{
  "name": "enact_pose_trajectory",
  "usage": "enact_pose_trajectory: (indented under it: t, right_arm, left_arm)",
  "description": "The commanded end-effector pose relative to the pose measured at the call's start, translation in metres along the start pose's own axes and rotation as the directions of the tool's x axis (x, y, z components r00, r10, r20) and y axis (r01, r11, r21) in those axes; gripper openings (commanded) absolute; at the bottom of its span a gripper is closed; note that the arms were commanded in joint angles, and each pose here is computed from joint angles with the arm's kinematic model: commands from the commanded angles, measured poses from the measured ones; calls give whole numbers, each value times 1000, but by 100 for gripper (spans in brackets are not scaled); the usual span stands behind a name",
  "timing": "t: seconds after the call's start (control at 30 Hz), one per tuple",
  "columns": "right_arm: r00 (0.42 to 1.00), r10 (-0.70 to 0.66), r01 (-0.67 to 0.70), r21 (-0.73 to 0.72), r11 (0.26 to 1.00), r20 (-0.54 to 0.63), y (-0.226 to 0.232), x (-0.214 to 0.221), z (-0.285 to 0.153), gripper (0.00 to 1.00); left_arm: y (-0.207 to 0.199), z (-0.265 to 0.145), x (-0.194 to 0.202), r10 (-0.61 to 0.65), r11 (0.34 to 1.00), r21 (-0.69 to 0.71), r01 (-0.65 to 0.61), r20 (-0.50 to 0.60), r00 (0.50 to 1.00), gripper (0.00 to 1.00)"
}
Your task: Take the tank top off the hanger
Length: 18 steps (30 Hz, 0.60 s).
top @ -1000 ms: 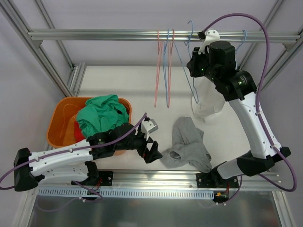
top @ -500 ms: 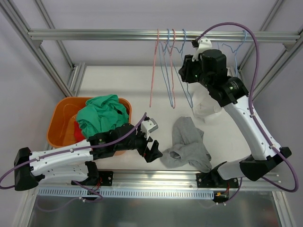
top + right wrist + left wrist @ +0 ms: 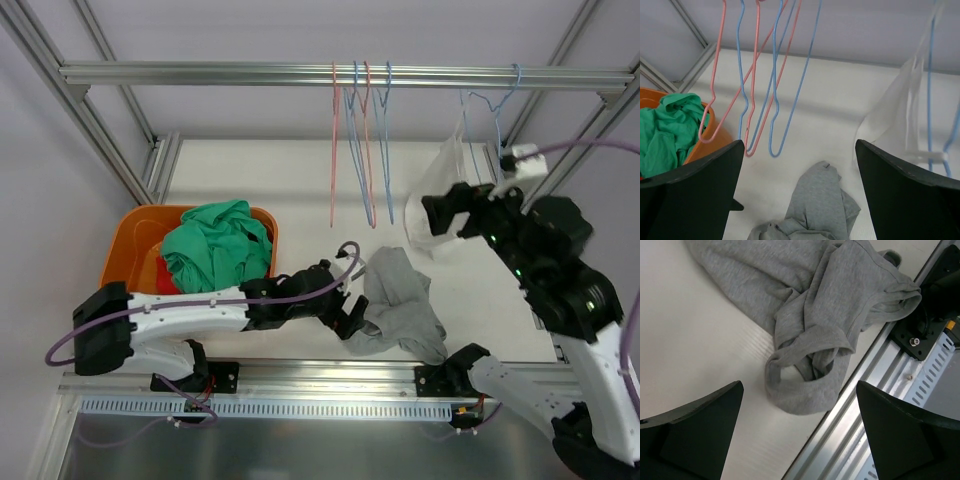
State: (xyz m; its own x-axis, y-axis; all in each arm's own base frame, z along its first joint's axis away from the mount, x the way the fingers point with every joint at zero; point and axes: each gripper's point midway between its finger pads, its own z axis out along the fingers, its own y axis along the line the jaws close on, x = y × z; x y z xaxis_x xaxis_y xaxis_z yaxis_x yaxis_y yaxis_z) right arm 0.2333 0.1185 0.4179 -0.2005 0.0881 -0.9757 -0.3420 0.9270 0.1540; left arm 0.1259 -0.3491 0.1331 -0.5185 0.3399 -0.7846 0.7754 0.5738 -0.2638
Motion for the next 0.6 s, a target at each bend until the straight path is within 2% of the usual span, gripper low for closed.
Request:
enact_pose_trajectory:
  t: [0.0, 0.03, 0.07, 0.13, 0.27, 0.33, 0.4, 0.43, 0.57]
  right_arm:
    - [997, 6, -7, 16, 1000, 75, -15, 4, -43, 99]
    - [995, 12, -11, -10, 1000, 95, -13, 4, -53, 100]
    - [991, 21, -13, -60, 998, 134, -8, 2, -72, 99]
    - [988, 20, -6, -93, 996, 155, -6, 2, -88, 100]
    - [988, 5, 13, -113, 994, 154, -9, 6, -119, 99]
    - [988, -1, 18, -113, 993, 152, -11, 8, -130, 99]
    - [987, -1, 23, -133, 991, 162, -10, 9, -140, 100]
    - [987, 0, 23, -145, 989, 160, -9, 10, -143, 99]
    - [986, -5, 30, -149, 988, 165, -10, 13, -154, 99]
  left_arm:
    - [-19, 29, -32, -1, 1000, 25, -1, 85, 996, 99]
    - [-26, 35, -44, 0, 999, 38, -4, 107, 994, 99]
    - [-27, 50, -34, 7, 999, 40, -10, 69, 998, 99]
    - [-40, 62, -45, 18, 997, 67, -24, 84, 996, 99]
    - [-57, 96, -41, 71, 994, 72, -77, 82, 994, 99]
    - [-66, 107, -52, 155, 987, 16, -158, 126, 980, 99]
    - [-57, 129, -44, 232, 971, -86, -223, 108, 967, 99]
    - [-62, 135, -52, 264, 962, -99, -253, 122, 957, 99]
    - [-47, 165, -46, 340, 927, -194, -320, 80, 937, 99]
